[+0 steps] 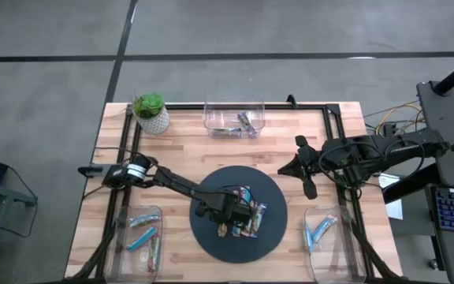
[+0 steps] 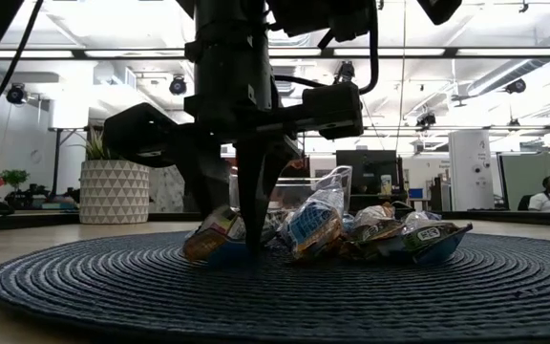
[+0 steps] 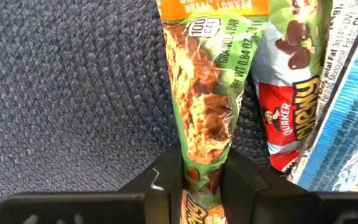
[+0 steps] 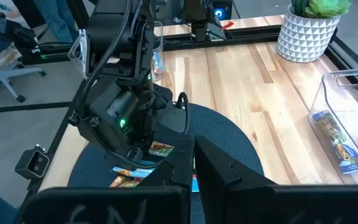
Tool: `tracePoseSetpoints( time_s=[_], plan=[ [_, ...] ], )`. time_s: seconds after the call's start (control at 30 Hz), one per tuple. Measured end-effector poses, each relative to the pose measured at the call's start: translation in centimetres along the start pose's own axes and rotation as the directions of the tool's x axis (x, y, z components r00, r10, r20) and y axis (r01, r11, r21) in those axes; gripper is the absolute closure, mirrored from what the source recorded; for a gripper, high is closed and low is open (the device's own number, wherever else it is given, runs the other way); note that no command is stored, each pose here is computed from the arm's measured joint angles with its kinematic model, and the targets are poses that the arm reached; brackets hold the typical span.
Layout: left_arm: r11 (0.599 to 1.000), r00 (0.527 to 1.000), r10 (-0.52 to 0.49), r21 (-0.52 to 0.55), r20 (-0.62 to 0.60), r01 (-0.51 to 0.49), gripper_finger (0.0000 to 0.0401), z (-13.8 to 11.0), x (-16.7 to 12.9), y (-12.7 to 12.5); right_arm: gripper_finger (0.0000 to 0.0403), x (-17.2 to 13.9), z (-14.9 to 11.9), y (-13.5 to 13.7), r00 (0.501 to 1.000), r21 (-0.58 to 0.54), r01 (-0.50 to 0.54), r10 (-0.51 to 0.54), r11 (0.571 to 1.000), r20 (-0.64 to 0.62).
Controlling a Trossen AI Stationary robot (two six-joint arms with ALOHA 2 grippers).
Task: Pick and place Granola Bars by type
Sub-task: Put the yellow granola bar into the bottom right transparent bin
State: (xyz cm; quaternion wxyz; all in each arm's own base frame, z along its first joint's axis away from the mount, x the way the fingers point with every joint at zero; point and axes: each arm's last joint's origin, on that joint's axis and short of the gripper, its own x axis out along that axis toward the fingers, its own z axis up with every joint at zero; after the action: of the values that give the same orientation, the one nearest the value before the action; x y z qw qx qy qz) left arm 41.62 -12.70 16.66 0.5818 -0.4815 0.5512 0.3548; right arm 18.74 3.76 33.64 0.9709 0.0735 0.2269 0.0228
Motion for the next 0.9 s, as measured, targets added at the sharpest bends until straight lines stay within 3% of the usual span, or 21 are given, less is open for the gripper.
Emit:
tracePoseSetpoints(
  time_s=[0.4,0.67,0.9],
  plan=[
    [0.999,1.000,-0.012,0.035,-0.005,0.012,0.0335,0.1,-0.7,-0.4,0.0394,0.0,0.0,0.0,1.000,0.000,0.002,-0.002,1.000,0.002],
    [0.996,0.999,0.046,0.077,-0.013,-0.045,0.0335,0.5,-3.0,-0.6,0.0394,0.0,0.0,0.0,1.000,0.000,0.002,-0.002,1.000,0.002],
    [0.988,1.000,-0.007,0.154,0.010,0.005,0.0335,0.8,-5.9,-1.7,0.0394,-0.1,0.1,0.0,1.000,0.001,0.002,-0.002,1.000,0.005]
  ],
)
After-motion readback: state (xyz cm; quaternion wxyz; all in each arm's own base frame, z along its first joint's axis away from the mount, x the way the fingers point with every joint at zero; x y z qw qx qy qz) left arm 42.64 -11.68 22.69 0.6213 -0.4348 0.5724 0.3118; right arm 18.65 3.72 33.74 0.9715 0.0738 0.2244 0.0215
